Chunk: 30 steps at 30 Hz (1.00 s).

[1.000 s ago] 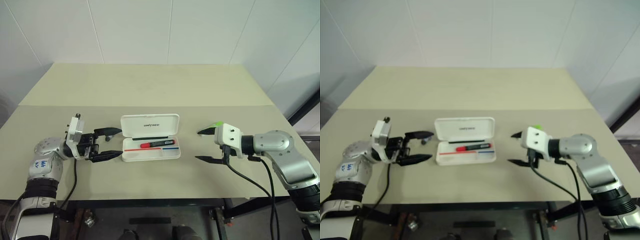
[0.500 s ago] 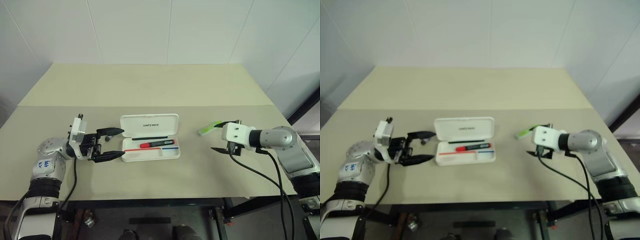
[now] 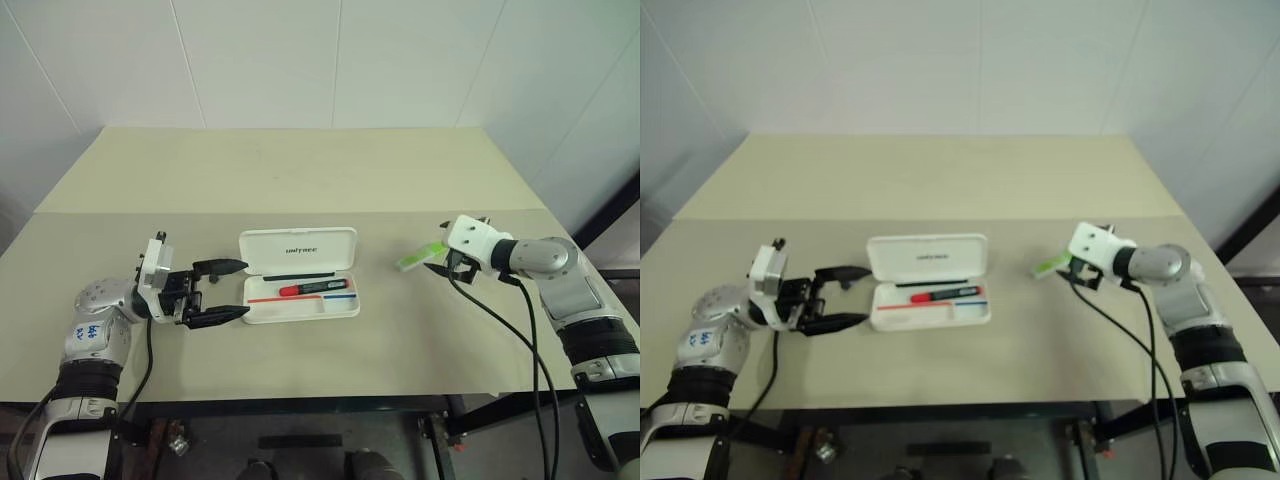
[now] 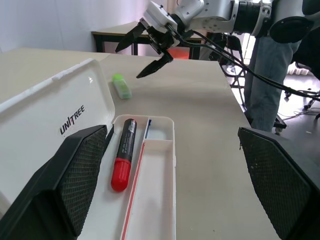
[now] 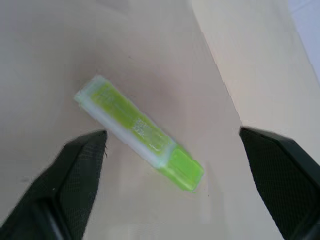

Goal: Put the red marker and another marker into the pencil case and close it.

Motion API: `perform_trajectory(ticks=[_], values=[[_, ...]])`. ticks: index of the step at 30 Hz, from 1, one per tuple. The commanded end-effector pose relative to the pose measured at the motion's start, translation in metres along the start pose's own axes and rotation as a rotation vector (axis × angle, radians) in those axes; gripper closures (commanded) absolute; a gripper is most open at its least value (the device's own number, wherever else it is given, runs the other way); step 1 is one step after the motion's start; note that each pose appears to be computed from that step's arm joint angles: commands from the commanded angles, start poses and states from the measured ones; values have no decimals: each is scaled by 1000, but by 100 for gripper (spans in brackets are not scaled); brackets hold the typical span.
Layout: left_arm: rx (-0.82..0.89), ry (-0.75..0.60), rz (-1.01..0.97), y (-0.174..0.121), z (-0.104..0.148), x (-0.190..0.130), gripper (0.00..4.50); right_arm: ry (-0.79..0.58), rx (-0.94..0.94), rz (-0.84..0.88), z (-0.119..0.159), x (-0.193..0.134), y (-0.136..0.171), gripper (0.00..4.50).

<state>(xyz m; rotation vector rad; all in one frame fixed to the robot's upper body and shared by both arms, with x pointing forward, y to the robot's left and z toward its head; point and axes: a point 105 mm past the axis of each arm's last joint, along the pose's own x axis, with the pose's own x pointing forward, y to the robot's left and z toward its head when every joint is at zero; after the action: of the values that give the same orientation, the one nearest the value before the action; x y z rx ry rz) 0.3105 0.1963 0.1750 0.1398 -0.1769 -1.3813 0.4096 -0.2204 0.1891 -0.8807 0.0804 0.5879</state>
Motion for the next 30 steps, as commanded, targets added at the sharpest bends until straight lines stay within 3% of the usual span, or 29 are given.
perform_trajectory(ticks=[1, 9, 15, 21, 30], values=[[44, -6, -37, -6, 11, -4, 0, -61, 152, -221, 18, -11, -35, 2], [27, -8, -39, -10, 9, -3, 0, -40, 535, -605, 22, -34, -38, 2], [23, -17, -62, -7, 13, -3, 0, 34, 770, -747, 30, -34, -11, 2], [27, -19, -85, -2, 14, 4, 0, 128, 1009, -831, 33, -12, 22, 2], [32, -18, -90, -3, 15, 5, 0, 235, 1132, -957, 13, 11, 24, 2]])
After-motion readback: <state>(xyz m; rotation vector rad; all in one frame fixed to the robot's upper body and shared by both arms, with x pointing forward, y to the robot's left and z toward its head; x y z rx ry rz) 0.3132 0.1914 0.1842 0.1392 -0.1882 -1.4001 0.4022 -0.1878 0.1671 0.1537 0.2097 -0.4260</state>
